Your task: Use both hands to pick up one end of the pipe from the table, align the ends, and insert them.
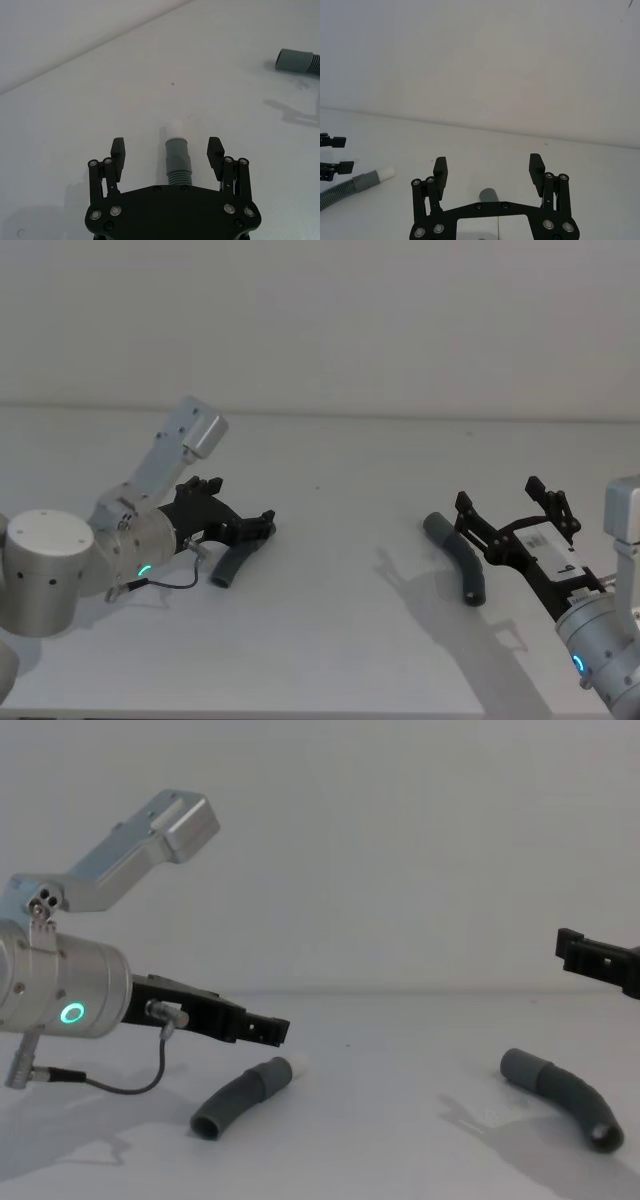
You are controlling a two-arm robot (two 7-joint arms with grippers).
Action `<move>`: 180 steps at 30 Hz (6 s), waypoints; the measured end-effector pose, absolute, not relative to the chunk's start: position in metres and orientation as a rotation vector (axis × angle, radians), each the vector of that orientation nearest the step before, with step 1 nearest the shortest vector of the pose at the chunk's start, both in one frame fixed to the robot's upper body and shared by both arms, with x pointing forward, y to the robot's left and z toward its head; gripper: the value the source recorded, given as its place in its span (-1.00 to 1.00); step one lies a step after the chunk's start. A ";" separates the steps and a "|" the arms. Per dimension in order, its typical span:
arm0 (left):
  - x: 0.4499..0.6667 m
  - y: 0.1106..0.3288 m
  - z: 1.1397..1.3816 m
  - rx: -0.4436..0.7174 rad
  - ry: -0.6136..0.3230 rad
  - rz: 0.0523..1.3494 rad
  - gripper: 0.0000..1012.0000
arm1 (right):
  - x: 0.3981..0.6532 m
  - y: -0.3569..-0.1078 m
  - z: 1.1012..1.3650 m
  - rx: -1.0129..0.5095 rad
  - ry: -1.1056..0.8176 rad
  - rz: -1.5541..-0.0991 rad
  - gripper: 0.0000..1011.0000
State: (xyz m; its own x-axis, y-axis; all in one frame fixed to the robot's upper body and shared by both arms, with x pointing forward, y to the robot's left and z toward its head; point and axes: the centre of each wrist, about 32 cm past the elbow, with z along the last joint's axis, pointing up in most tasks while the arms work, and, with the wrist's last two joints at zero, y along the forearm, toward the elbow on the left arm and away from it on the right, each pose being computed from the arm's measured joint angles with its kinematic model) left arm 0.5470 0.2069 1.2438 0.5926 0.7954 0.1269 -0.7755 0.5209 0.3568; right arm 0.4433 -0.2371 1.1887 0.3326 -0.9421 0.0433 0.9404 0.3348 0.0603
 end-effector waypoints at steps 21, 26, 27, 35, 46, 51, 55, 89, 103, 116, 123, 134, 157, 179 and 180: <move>0.558 0.210 1.240 0.466 0.118 0.917 0.98 | 0.443 -0.237 1.189 0.026 -0.075 -1.229 0.98; 0.560 0.211 1.240 0.477 0.124 0.912 0.98 | 0.443 -0.237 1.189 0.026 -0.075 -1.229 0.98; 0.561 0.211 1.240 0.479 0.126 0.911 0.98 | 0.443 -0.237 1.189 0.026 -0.075 -1.229 0.98; 0.565 0.210 1.239 0.490 0.135 0.902 0.98 | 0.443 -0.237 1.189 0.026 -0.075 -1.230 0.98; 0.569 0.208 1.235 0.499 0.153 0.895 0.98 | 0.443 -0.237 1.189 0.026 -0.075 -1.230 0.98; 0.570 0.208 1.233 0.505 0.163 0.895 0.98 | 0.443 -0.237 1.189 0.026 -0.075 -1.229 0.98; 0.571 0.208 1.232 0.508 0.169 0.896 0.98 | 0.443 -0.237 1.189 0.026 -0.075 -1.230 0.98; 0.576 0.204 1.227 0.523 0.195 0.900 0.37 | 0.443 -0.237 1.189 0.026 -0.075 -1.230 0.98; 0.576 0.204 1.227 0.524 0.196 0.900 -0.30 | 0.443 -0.237 1.189 0.026 -0.075 -1.229 0.98; 0.576 0.204 1.227 0.524 0.197 0.900 -0.30 | 0.456 -0.246 1.196 -0.041 -0.048 -1.146 0.98; 0.576 0.204 1.227 0.524 0.197 0.900 -0.30 | 0.467 -0.253 1.202 -0.111 0.003 -1.097 0.98; 0.576 0.204 1.227 0.524 0.197 0.900 -0.30 | 0.487 -0.263 1.209 -0.231 0.112 -1.045 0.98; 0.576 0.204 1.227 0.524 0.197 0.900 -0.30 | 0.525 -0.278 1.206 -0.389 0.281 -0.996 0.98; 0.576 0.204 1.227 0.524 0.197 0.900 -0.30 | 0.536 -0.279 1.201 -0.433 0.310 -0.978 0.98; 0.576 0.204 1.227 0.524 0.197 0.900 -0.30 | 0.536 -0.279 1.200 -0.436 0.311 -0.977 0.98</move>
State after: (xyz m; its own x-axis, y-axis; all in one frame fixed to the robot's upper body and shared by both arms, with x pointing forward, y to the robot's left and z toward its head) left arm 0.5763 0.2040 1.2269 0.6137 0.7878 0.0525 -0.6939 0.5065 0.5117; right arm 0.5358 -0.2791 1.2003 0.5264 -0.8482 -0.0582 0.7262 0.4842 -0.4880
